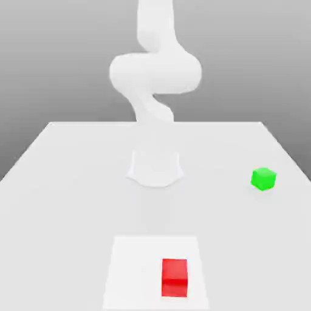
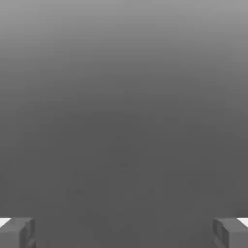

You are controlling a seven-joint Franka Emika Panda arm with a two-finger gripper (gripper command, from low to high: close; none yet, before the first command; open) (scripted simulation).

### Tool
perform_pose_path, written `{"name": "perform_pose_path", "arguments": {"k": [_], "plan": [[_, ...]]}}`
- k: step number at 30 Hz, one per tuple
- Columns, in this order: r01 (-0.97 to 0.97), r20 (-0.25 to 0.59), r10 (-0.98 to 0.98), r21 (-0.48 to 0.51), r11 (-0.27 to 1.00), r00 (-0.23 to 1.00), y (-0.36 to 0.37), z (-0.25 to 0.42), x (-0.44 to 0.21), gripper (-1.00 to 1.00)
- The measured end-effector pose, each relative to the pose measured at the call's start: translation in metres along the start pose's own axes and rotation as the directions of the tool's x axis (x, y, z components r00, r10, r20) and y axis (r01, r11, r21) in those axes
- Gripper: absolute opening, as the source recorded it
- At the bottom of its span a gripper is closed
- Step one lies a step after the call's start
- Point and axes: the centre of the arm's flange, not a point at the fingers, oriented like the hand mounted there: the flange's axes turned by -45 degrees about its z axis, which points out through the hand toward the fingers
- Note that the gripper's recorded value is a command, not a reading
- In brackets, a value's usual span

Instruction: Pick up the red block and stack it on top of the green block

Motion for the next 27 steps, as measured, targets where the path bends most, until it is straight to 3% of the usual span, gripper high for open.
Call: {"name": "perform_pose_path", "arguments": {"k": [10, 21, 27], "plan": [[-0.004, 0.305, 0.011, -0.022, 1.000, 0.952, -0.015, 0.203, -0.061, 0.00], [-0.011, 0.601, 0.023, -0.023, 1.000, 0.799, -0.029, 0.364, -0.211, 0.00], [-0.018, 0.660, 0.029, -0.023, 1.000, 0.751, -0.031, 0.421, -0.280, 0.00]]}}
